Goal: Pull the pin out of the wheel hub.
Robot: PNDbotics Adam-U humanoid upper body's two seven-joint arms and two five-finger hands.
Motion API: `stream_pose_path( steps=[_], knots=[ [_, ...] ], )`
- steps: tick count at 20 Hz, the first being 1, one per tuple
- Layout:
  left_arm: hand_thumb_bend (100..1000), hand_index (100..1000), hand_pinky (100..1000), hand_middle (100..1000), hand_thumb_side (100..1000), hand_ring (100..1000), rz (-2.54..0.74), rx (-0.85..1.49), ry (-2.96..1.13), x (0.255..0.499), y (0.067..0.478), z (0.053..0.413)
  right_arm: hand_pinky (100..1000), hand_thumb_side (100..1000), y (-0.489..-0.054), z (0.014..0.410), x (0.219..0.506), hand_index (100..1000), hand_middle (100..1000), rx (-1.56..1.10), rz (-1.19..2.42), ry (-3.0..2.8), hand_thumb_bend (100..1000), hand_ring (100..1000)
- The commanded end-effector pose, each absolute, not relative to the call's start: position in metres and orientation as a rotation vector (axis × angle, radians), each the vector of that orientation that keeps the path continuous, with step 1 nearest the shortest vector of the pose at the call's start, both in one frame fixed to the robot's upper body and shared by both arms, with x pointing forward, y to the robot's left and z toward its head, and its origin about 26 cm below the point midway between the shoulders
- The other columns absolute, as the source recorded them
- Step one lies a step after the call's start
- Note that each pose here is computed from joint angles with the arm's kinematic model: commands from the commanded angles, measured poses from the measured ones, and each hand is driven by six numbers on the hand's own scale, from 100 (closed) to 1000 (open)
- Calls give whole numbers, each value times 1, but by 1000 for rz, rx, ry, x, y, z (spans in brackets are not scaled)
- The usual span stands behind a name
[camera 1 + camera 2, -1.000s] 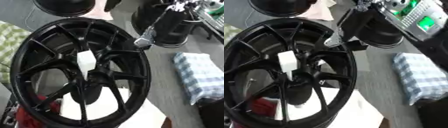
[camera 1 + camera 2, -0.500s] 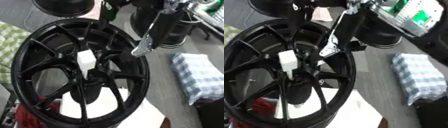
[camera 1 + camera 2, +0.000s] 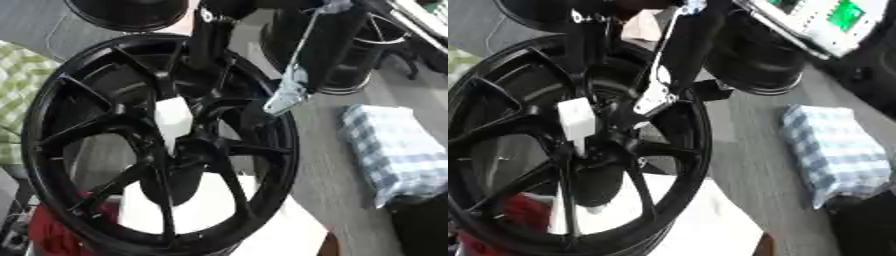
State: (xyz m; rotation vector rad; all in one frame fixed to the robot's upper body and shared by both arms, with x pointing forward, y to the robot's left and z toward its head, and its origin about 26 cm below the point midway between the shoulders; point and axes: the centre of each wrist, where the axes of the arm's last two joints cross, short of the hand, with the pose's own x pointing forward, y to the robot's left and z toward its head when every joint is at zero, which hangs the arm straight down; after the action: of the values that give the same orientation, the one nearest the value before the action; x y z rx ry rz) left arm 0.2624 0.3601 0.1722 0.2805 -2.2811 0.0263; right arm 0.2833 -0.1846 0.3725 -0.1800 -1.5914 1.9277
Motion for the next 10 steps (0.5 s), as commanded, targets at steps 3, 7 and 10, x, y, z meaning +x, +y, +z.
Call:
stream_pose_path(
  steps=[3, 7, 10],
  knots=[
    [100, 783, 859, 585, 779, 645, -35, 303, -2304, 261, 360, 182, 754, 157, -176, 379, 277, 732, 676, -252, 1894, -1600, 523, 744],
    [100, 783, 859, 584, 783, 644, -42, 311, -2301, 261, 360, 182, 753, 147, -168, 380, 276, 735, 679, -275, 1874, -1613, 522, 746],
    [100, 783, 860, 583, 785, 643, -44, 313, -2299, 262, 359, 181, 753, 140, -165, 379, 275, 739, 686, -287, 1864, -1607, 519, 752]
  ],
)
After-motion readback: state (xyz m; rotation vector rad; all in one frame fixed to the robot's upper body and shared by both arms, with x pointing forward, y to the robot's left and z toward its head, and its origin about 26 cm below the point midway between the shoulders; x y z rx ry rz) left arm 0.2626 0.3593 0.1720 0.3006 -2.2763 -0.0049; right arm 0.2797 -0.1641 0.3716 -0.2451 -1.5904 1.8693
